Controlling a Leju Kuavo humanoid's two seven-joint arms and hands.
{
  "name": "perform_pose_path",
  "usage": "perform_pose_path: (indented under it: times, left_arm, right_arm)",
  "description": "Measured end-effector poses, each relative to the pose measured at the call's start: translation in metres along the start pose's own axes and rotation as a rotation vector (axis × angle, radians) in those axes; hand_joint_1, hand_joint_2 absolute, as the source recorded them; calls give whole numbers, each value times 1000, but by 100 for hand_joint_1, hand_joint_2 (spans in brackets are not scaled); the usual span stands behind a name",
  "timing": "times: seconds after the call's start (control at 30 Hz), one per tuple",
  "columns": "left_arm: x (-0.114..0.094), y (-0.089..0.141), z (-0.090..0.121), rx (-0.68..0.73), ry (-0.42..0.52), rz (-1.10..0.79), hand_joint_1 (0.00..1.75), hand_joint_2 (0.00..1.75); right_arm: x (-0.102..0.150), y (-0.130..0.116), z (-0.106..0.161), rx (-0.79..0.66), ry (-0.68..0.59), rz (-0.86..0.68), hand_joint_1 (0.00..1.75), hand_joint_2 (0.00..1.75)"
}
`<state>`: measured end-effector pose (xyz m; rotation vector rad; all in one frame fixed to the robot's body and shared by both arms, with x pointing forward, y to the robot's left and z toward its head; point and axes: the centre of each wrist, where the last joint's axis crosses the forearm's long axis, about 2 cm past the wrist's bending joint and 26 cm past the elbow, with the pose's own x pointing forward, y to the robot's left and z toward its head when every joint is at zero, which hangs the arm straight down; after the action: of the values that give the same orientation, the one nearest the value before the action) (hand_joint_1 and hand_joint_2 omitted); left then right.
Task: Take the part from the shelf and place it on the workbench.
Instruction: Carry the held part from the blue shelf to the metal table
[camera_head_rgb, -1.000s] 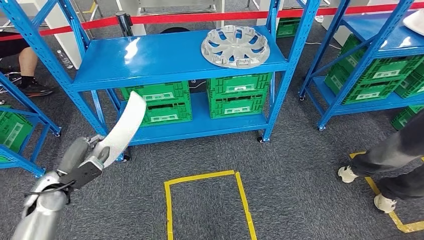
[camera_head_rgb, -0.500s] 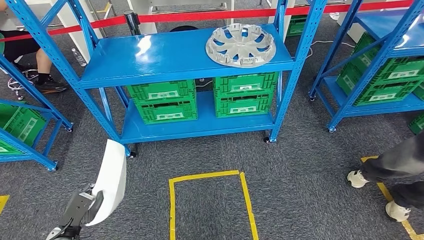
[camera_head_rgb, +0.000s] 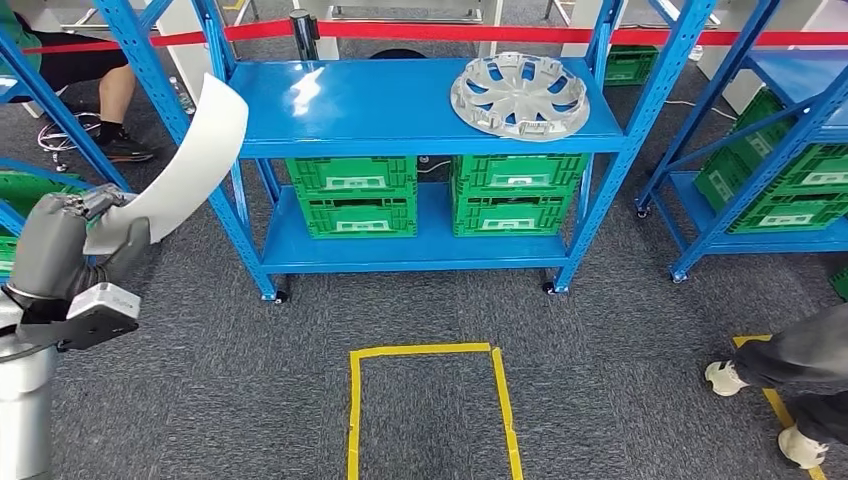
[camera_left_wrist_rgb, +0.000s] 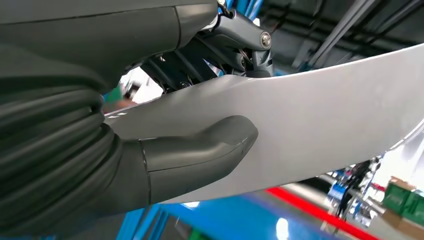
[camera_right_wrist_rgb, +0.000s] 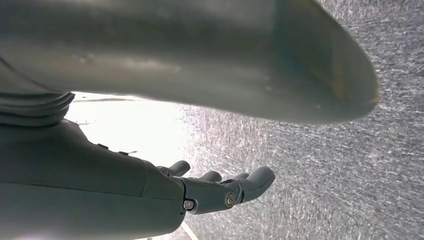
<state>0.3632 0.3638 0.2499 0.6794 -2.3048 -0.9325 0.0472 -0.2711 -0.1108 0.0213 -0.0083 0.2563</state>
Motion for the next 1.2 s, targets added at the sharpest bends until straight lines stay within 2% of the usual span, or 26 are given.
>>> perform_pose_path:
  times: [0.13,0.27,0.43,0.67,0.97,1.2]
  left_arm:
    - [4,7,-11,-48,-45,-35,175,175]
    - [-3,27,-23,-105,-76,-73,175,175]
    - [-10,40,-22,-134,-91,-94,175,175]
    - [-15,39,-13,-189,-59,-88,175,175]
    - [-14,41,-5,-208,-67,-89,175,175]
    - [-14,32,7,-231,-60,-58,175,175]
  right_arm:
    - [-3,0,0,1,6,-3,0,0]
    - [-3,-1,0,0,5,-3,0,0]
    - [0,-4,0,-5,1,1,0,0]
    - [0,-10,0,-22,2,16,0,0]
    - [2,-16,1,-47,-2,26,0,0]
    - [-1,-22,1,-58,4,27,0,0]
